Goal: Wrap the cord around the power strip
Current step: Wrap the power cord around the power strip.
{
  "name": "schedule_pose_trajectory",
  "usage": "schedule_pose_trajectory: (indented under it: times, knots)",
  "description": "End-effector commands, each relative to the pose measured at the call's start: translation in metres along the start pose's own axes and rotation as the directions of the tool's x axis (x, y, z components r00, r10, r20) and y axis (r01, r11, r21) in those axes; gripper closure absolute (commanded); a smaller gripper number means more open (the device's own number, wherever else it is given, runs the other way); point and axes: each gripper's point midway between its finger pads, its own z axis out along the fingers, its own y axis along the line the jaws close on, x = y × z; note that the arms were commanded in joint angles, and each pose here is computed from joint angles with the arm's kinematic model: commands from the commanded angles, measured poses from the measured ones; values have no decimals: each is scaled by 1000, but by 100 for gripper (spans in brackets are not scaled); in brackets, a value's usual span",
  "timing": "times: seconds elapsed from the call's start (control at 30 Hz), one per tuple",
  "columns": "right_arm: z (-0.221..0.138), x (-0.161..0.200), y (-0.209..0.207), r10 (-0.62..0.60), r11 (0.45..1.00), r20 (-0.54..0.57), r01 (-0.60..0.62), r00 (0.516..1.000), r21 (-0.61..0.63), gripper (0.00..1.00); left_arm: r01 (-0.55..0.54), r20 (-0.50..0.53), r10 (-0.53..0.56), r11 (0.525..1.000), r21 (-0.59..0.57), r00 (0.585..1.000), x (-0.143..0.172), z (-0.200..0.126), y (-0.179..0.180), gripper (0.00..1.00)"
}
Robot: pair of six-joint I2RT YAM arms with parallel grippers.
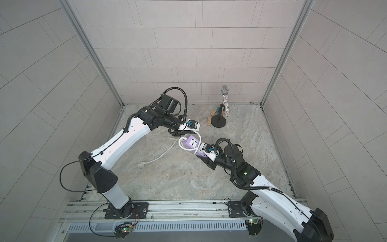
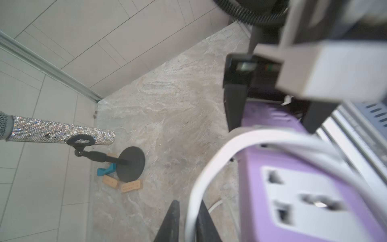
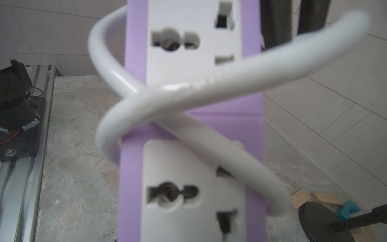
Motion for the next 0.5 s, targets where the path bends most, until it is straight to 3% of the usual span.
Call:
schedule_pose_trajectory:
  times: [0.0,0.47]
  knots:
    - [-10,-53,1,-28,1000,216,30,976,-6,100,51,7,-51,999,10,999,11,8,11,71]
    - [-24,-75,-30,52,991,346,-92,937,99,100,225,115,-231,972,64,966,33,19,17,60]
